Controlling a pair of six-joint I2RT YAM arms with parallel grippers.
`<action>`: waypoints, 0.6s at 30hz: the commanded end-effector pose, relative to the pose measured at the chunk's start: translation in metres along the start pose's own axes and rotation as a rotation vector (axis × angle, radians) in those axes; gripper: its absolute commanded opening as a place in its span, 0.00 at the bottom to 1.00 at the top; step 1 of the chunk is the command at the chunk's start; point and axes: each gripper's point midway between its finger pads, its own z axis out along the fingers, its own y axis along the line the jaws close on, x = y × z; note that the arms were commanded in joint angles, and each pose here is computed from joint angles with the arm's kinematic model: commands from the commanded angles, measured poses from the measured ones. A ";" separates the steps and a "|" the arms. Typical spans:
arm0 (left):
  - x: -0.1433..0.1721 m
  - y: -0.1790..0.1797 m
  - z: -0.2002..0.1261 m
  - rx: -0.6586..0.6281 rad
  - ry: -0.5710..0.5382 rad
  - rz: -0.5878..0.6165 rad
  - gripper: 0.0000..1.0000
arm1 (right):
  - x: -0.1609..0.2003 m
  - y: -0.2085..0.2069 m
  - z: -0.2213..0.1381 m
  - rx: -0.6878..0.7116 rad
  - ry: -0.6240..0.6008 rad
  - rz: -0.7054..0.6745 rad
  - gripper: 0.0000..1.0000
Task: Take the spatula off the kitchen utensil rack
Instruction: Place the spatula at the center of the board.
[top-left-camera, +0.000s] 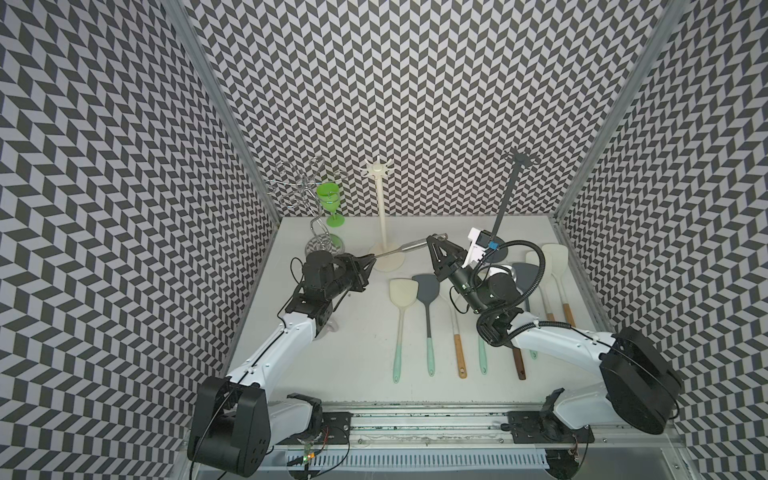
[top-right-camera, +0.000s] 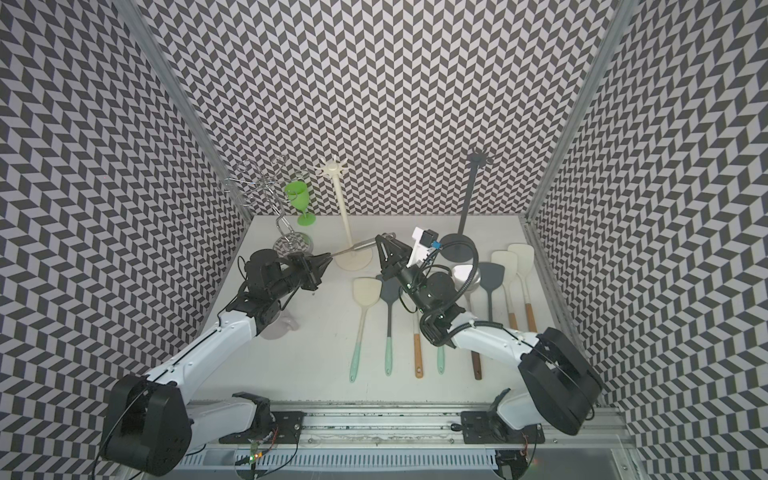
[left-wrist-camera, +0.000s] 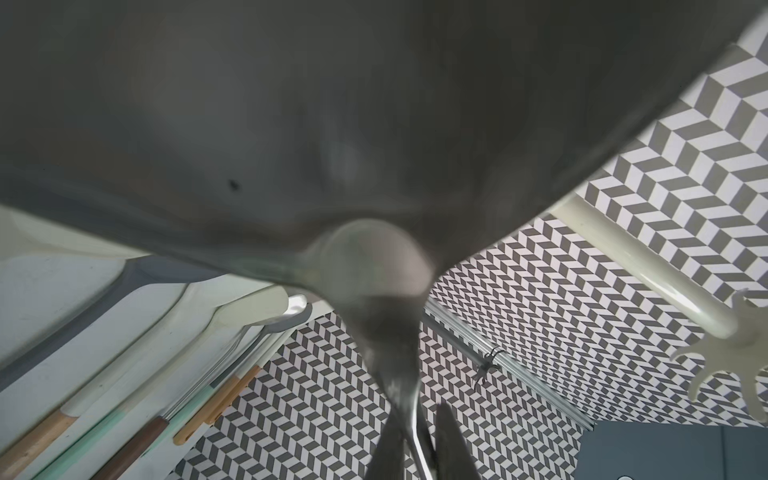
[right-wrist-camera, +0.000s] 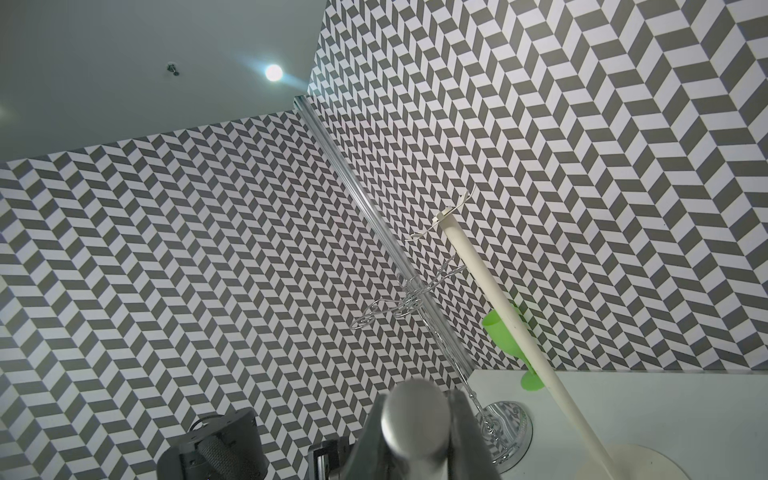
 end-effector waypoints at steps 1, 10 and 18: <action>-0.001 -0.006 0.007 -0.002 0.001 0.059 0.00 | -0.050 0.041 -0.013 -0.142 -0.156 0.021 0.00; -0.015 -0.023 0.004 0.017 -0.092 0.225 0.00 | -0.027 0.035 -0.040 -0.114 -0.053 -0.034 0.09; -0.042 -0.031 -0.018 -0.024 -0.235 0.377 0.00 | -0.003 0.017 -0.058 -0.013 0.120 -0.169 0.62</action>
